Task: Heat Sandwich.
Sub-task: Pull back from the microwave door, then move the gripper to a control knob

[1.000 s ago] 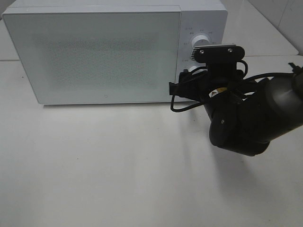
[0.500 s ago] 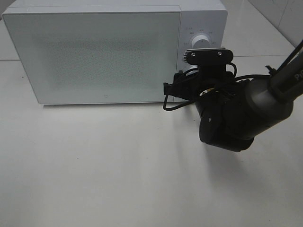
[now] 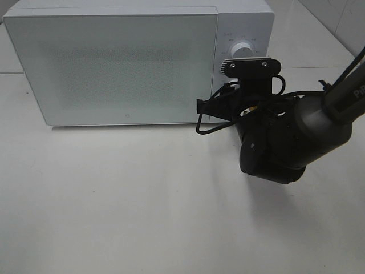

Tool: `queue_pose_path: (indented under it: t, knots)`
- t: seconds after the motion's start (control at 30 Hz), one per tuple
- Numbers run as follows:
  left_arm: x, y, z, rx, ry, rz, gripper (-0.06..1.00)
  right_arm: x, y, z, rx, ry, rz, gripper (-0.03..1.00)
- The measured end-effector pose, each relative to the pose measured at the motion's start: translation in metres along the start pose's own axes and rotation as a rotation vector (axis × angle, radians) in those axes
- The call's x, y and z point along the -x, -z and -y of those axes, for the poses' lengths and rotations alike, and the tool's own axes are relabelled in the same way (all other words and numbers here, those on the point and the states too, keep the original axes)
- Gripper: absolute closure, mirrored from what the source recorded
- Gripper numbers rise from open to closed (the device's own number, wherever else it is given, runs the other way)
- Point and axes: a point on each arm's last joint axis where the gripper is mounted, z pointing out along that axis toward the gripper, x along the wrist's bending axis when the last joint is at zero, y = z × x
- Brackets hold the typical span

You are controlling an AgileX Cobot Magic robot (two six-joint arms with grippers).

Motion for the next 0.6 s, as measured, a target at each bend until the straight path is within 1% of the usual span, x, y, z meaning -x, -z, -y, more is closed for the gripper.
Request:
queue_pose_path:
  t: [0.4,0.5,0.53,0.6]
  knots:
    - [0.0000,0.0000,0.0000,0.000,0.000,0.000,-0.04,-0.0001,-0.0001,0.0002,0.000,-0.016,0.000,0.54]
    - [0.0000,0.0000,0.0000,0.000,0.000,0.000,-0.04,-0.0001,-0.0001,0.0000,0.003,-0.069,-0.001,0.54]
    - [0.0000,0.0000,0.0000,0.000,0.000,0.000,-0.04,-0.0001,-0.0001,0.0000,0.003,-0.069,-0.001,0.54]
    - [0.0000,0.0000,0.0000,0.000,0.000,0.000,-0.04,-0.0001,-0.0001,0.0000,0.003,-0.155,-0.002,0.54]
